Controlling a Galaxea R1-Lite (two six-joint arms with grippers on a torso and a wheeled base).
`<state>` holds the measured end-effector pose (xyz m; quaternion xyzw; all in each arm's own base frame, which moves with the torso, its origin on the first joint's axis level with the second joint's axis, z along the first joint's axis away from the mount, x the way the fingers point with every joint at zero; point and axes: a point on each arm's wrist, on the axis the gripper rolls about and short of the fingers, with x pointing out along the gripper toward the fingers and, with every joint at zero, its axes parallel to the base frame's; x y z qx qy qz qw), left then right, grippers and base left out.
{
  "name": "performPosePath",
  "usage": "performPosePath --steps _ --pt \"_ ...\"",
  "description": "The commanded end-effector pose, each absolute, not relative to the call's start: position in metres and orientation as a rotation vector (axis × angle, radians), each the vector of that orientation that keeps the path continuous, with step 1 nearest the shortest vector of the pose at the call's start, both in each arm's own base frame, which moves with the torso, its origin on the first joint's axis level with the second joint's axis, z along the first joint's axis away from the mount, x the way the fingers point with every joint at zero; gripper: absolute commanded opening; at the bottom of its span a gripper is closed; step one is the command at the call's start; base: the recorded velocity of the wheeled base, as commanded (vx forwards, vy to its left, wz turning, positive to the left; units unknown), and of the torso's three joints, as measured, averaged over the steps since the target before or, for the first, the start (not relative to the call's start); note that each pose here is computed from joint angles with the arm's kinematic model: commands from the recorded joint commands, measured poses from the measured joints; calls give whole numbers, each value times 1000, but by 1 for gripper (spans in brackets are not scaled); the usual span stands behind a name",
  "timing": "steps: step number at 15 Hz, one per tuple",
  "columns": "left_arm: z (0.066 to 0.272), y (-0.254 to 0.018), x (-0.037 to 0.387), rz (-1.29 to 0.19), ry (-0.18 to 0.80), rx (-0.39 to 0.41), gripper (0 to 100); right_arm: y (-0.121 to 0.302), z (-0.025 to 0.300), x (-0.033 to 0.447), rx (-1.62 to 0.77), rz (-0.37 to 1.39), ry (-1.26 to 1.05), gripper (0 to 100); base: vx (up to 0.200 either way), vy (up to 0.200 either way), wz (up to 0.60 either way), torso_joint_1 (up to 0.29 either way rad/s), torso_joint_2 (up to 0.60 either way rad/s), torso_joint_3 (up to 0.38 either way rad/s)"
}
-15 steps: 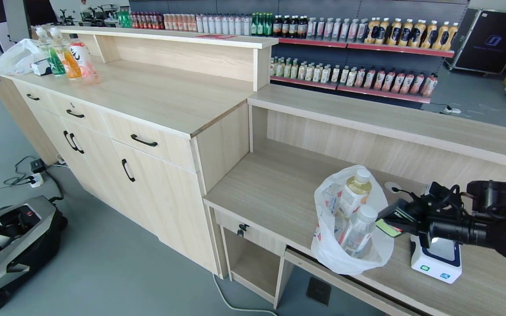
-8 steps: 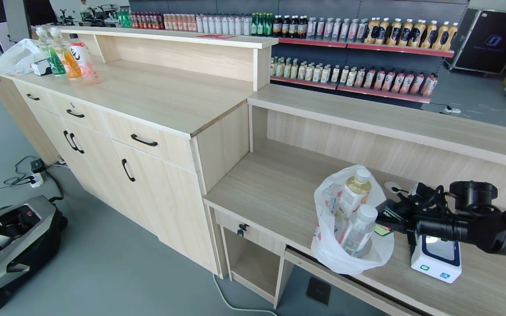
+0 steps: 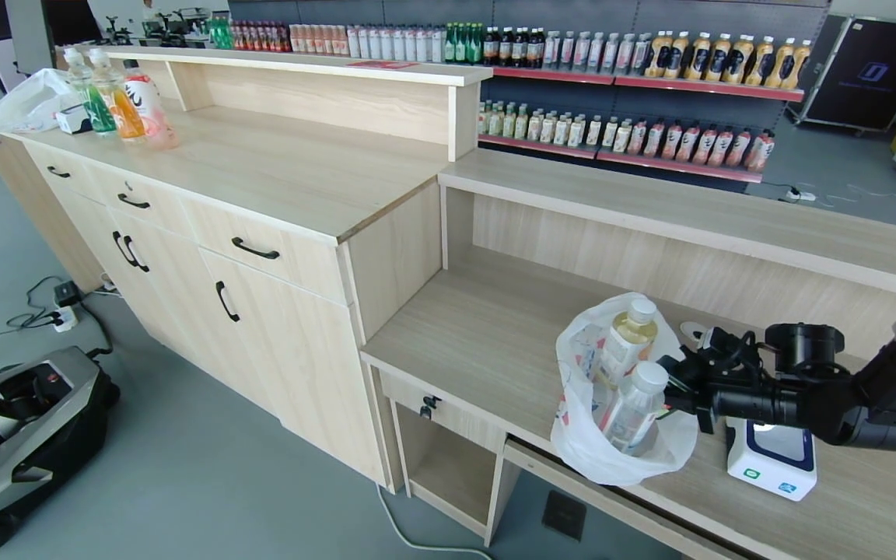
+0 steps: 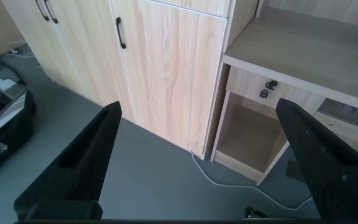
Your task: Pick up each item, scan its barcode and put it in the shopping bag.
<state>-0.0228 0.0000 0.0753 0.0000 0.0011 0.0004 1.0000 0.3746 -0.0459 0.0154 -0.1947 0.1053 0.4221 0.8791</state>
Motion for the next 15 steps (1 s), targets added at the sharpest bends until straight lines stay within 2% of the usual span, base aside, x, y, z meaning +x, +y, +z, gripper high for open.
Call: performPosePath --steps 1,7,15 --pt "75 0 -23 2 2 0 100 -45 7 380 -401 885 229 0 0 0 0 0 0 0" --pt "75 0 -23 2 2 0 100 -48 -16 389 -407 872 262 0 0 0 0 0 0 0" --pt "75 0 -23 2 2 0 100 -44 -20 398 -441 844 276 0 0 0 0 0 0 0"
